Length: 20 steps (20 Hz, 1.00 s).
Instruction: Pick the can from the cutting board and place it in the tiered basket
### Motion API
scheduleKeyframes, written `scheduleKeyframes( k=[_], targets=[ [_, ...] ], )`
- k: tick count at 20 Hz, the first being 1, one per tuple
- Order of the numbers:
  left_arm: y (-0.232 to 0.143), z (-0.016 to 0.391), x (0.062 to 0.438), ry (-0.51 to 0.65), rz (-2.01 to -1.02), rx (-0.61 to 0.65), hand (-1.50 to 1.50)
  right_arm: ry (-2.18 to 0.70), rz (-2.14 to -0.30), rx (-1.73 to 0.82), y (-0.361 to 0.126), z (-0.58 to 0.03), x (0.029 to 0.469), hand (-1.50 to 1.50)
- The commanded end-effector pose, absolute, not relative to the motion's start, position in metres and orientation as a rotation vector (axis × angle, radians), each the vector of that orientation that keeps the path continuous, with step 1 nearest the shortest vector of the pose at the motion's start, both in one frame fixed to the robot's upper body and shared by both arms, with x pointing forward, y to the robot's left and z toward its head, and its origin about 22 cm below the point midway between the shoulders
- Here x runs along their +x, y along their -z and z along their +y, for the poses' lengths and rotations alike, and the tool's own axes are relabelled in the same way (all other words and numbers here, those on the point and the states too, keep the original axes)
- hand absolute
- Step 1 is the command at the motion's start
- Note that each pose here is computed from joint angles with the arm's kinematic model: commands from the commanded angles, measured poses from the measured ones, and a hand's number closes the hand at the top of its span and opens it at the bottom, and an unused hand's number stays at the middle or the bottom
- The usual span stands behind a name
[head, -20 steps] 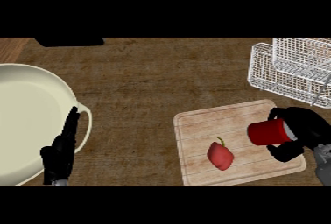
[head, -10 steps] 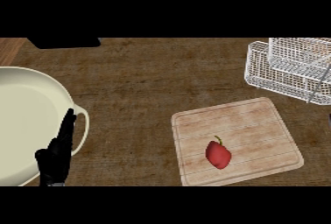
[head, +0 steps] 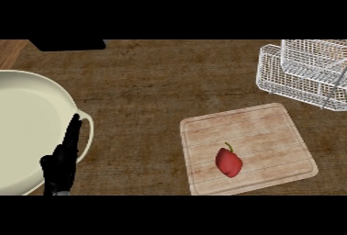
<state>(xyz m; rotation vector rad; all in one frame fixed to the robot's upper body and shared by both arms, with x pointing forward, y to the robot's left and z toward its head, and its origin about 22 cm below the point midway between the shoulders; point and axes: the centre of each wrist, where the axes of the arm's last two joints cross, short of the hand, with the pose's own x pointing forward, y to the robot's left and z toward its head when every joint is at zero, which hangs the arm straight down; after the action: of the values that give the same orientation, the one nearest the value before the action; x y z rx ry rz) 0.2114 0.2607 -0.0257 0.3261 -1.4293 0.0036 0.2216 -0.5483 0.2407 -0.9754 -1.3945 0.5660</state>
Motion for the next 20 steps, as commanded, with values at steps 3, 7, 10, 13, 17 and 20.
scheduleKeyframes(
  k=[3,7,10,13,17,20],
  targets=[
    [0.056,0.248,0.204,0.012,-1.316,0.268,0.0,-0.55,-1.507,-1.048,-0.311,-0.555,0.203,1.5],
    [0.045,0.244,0.213,0.015,-1.297,0.285,0.0,-0.535,-1.497,-1.086,-0.328,-0.563,0.193,1.5],
    [0.059,0.251,0.209,0.021,-1.314,0.249,0.0,-0.499,-1.465,-1.091,-0.337,-0.534,0.216,1.5],
    [0.047,0.238,0.226,0.031,-1.326,0.245,0.0,-0.469,-1.462,-1.097,-0.341,-0.537,0.222,1.5],
    [0.044,0.235,0.218,0.055,-1.317,0.226,0.0,-0.446,-1.418,-1.088,-0.333,-0.532,0.239,1.5],
    [0.044,0.259,0.229,0.068,-1.318,0.234,0.0,-0.447,-1.44,-1.075,-0.333,-0.525,0.253,1.5]
  ],
)
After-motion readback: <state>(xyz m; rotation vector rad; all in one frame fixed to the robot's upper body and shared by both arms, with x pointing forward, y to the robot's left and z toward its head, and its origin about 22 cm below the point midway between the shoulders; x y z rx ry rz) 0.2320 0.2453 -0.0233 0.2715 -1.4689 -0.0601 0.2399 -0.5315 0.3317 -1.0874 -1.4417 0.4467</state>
